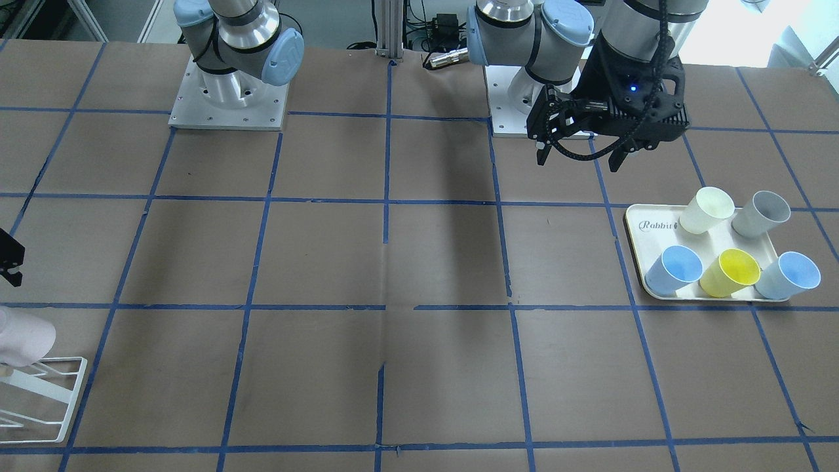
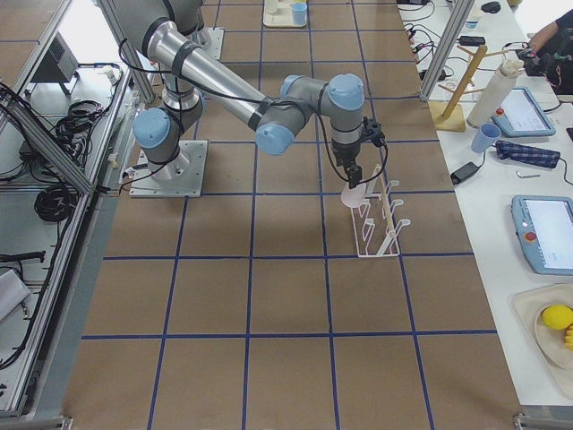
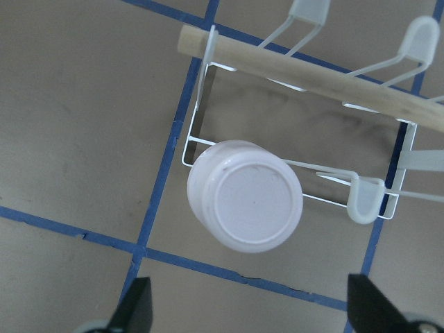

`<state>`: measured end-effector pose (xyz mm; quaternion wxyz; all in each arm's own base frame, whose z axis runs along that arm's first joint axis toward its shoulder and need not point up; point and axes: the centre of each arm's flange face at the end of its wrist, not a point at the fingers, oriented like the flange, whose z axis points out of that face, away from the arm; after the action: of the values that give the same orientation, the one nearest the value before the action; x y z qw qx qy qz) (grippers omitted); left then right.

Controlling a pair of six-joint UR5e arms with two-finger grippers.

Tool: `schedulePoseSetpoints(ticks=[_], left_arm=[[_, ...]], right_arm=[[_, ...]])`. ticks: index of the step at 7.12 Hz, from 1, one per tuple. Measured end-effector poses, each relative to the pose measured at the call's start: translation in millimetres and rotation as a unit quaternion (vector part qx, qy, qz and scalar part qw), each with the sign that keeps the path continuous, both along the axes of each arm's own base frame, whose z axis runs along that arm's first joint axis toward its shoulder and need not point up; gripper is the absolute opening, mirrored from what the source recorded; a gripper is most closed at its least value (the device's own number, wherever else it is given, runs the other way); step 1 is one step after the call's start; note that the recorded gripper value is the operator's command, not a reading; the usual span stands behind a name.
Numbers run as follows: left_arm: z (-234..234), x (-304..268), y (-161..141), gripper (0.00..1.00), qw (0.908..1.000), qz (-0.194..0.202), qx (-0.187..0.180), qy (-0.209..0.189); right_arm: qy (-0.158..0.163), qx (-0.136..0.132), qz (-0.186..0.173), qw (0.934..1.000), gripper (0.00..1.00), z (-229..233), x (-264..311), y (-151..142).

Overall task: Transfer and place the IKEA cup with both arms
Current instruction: 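Lower the right gripper around the pink cup on the rack, then close the right gripper on the pink cup's base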

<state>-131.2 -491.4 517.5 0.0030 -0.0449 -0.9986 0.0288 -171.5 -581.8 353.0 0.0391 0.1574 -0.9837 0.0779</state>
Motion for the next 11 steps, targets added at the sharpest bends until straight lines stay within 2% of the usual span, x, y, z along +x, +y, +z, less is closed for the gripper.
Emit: schedulePoseSetpoints(ticks=[5, 10, 11], left_arm=[[-1.9, -0.1, -1.2, 1.0, 1.0, 0.0, 0.002, 0.001], [-0.8, -0.6, -0.5, 1.0, 1.0, 0.0, 0.001, 0.003], [-0.4, -0.6, -0.1, 1.0, 1.0, 0.0, 0.0, 0.003]], right_arm=[[-0.012, 0.007, 0.001, 0.9999, 1.0, -27.0, -1.1, -11.6], [-0.013, -0.012, 0.003, 0.9998, 1.0, -43.9, -3.9, -23.9], [-0.013, -0.012, 0.003, 0.9998, 0.95, -45.1, -3.8, -24.4]])
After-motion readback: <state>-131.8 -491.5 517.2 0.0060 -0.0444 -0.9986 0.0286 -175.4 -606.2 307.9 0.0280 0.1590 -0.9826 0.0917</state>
